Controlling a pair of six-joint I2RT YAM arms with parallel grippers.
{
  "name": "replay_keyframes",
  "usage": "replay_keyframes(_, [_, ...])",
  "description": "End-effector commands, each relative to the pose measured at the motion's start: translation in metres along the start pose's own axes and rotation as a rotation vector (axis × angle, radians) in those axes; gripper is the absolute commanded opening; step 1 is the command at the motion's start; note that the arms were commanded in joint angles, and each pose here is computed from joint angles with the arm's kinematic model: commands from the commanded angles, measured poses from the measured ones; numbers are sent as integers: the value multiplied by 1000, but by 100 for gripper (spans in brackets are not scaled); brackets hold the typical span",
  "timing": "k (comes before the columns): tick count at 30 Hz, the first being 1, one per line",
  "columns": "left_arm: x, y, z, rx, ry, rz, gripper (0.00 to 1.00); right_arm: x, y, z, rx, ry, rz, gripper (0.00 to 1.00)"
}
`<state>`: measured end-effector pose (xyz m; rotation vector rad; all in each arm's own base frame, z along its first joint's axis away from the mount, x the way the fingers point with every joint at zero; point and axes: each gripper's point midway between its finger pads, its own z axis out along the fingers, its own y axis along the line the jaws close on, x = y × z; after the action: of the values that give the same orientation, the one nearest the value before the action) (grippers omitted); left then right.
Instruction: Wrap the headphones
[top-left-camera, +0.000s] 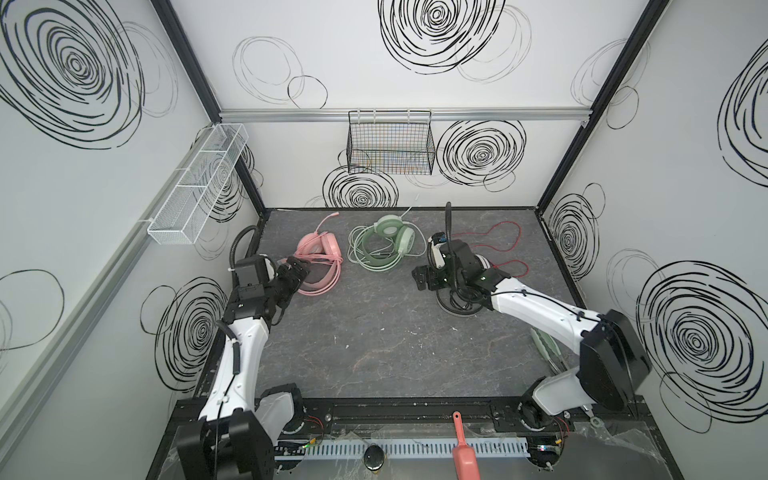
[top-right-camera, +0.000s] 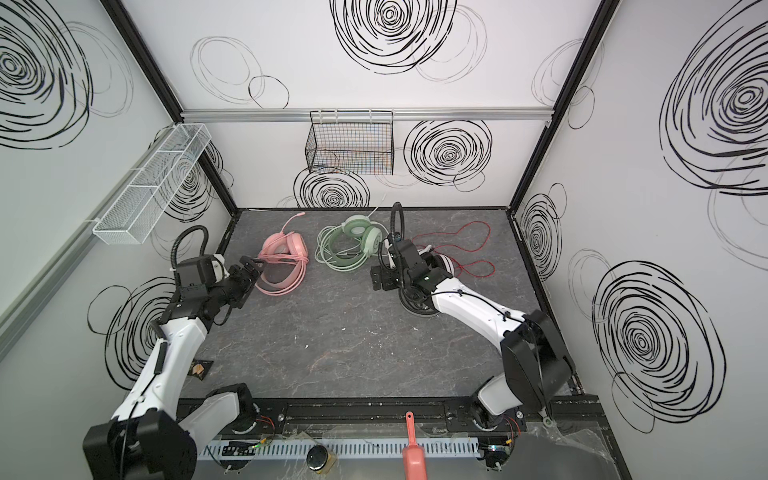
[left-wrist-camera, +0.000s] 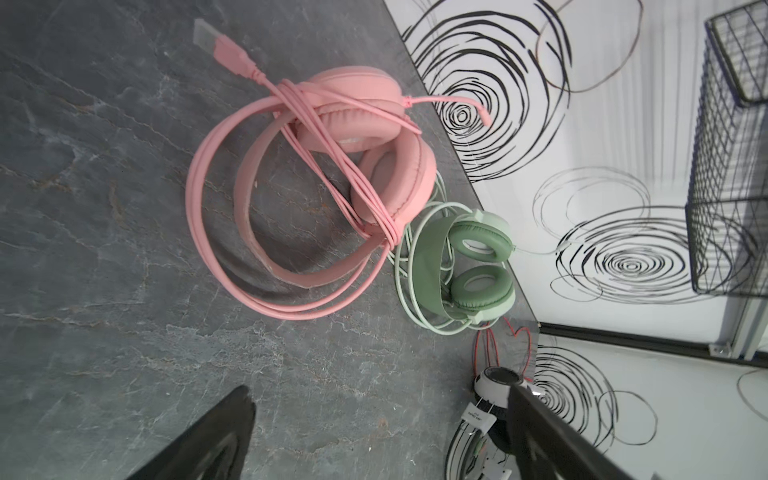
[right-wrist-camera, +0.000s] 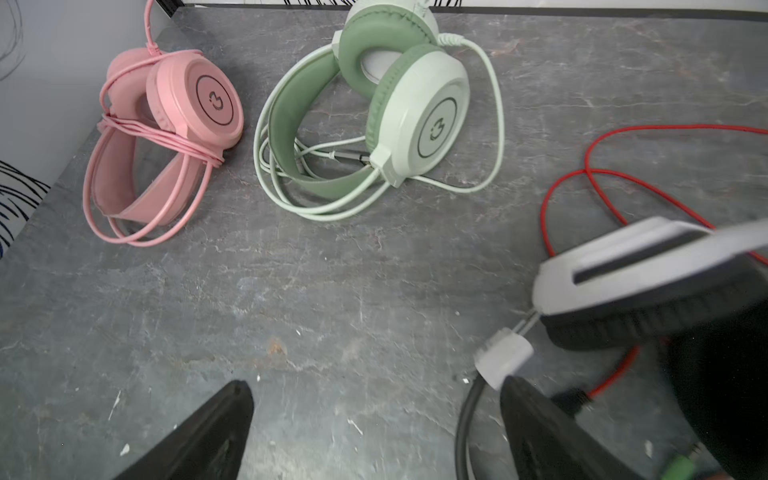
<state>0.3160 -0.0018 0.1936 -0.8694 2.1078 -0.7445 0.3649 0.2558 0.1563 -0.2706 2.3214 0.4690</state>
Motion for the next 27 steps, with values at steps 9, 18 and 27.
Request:
replay_keyframes(9, [38, -29, -16, 71, -21, 347, 99, -109, -27, 106, 261, -9, 224, 98])
replay_keyframes(18, [40, -27, -13, 117, 8, 308, 99, -112, -33, 142, 387, 24, 364, 84])
replay_keyframes(27, [47, -29, -11, 157, 33, 294, 98, -117, -32, 114, 536, -117, 287, 80])
